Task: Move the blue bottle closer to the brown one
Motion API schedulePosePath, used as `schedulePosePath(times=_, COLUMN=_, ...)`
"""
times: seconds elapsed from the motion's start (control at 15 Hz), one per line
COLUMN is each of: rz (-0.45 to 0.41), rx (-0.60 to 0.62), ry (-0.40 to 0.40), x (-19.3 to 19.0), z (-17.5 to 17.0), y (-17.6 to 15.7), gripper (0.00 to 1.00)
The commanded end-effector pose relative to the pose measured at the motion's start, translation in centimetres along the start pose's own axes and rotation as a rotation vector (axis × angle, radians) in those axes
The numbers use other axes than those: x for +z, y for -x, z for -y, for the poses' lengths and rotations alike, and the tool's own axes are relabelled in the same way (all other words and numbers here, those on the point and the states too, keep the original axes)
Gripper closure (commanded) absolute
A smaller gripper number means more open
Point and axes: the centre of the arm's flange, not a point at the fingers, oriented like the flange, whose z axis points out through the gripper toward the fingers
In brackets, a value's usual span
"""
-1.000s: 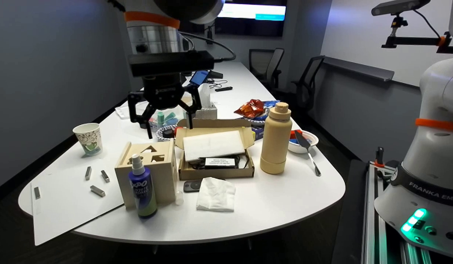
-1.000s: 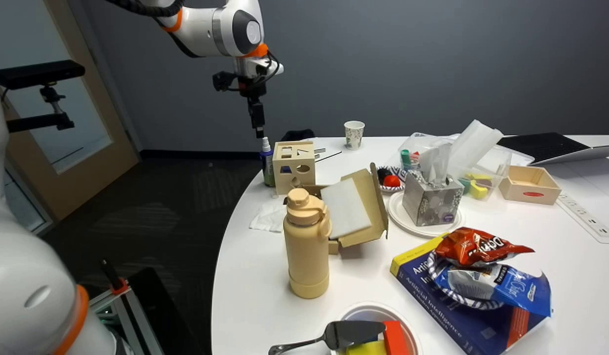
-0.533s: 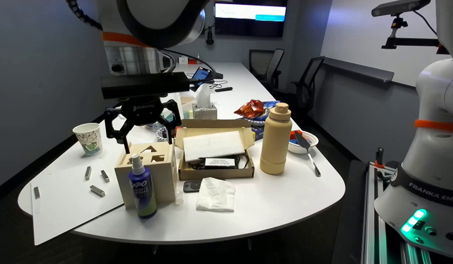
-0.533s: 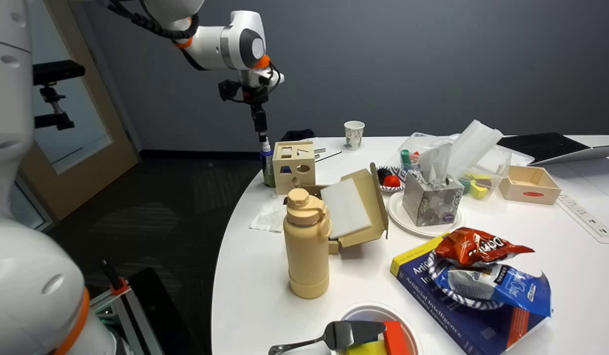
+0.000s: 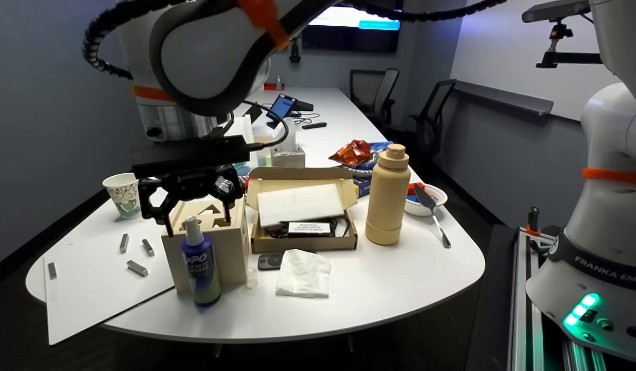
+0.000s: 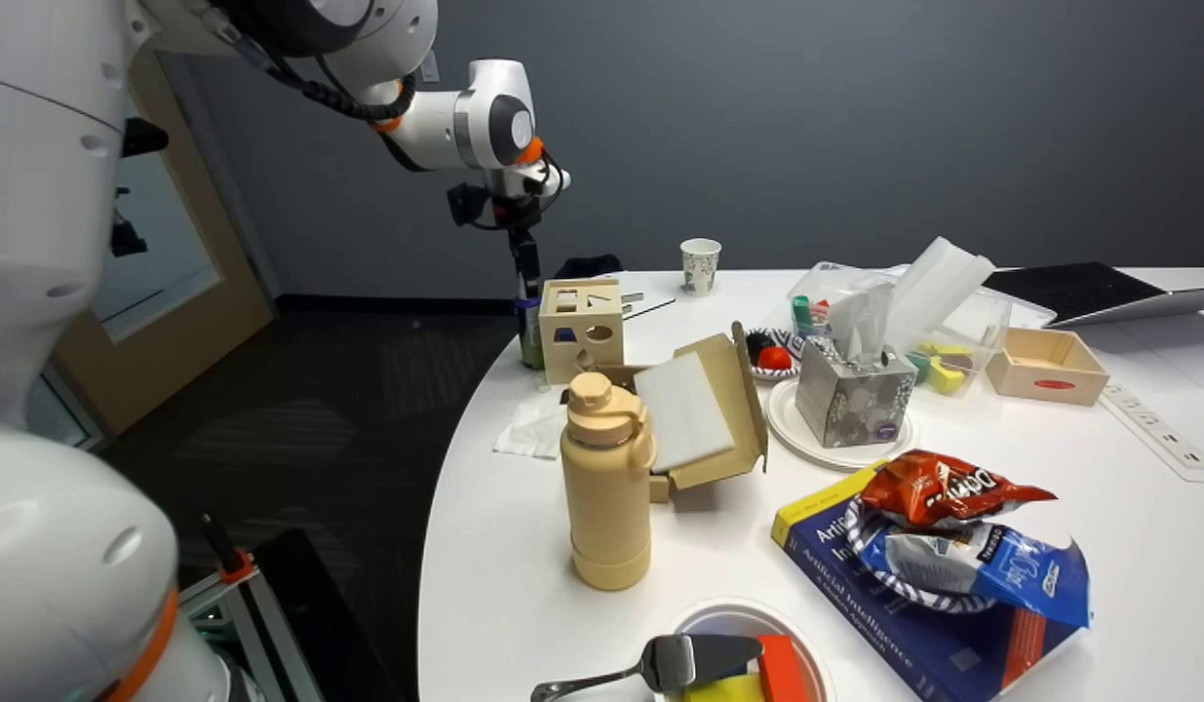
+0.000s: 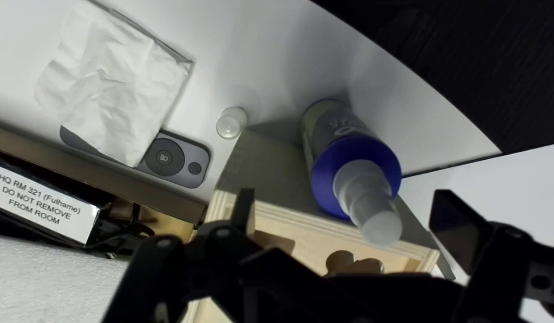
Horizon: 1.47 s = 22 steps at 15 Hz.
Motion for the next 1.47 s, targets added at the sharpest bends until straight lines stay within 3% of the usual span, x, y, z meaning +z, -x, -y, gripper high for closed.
schedulePosePath(times=0.0, rz=-0.023, rx=0.004, ry=0.001, x=0.39, z=1.77, y=-0.54, gripper=0.0)
schedulePosePath(times=0.4, rz=-0.027, rx=0.0, ry=-0.005, x=0.53, z=2.64, y=-0.56, gripper=0.0)
schedulePosePath(times=0.53, rz=-0.027, rx=0.002, ry=-0.004, x=0.5, z=2.54, y=-0.61, gripper=0.06)
schedulePosePath(times=0.6, rz=-0.026, rx=0.002, ry=-0.004, x=0.46, z=2.65, y=-0.69, gripper=0.22)
schedulePosePath(times=0.67, rz=-0.026, rx=0.003, ry=-0.004, x=0.45, z=2.62, y=-0.73, gripper=0.32)
schedulePosePath(times=1.2, rz=-0.013, rx=0.005, ry=0.006, x=0.77, z=2.44, y=-0.88, gripper=0.94)
schedulePosePath(times=1.4, rz=-0.005, rx=0.001, ry=0.007, x=0.15, z=2.33, y=-0.8, gripper=0.92)
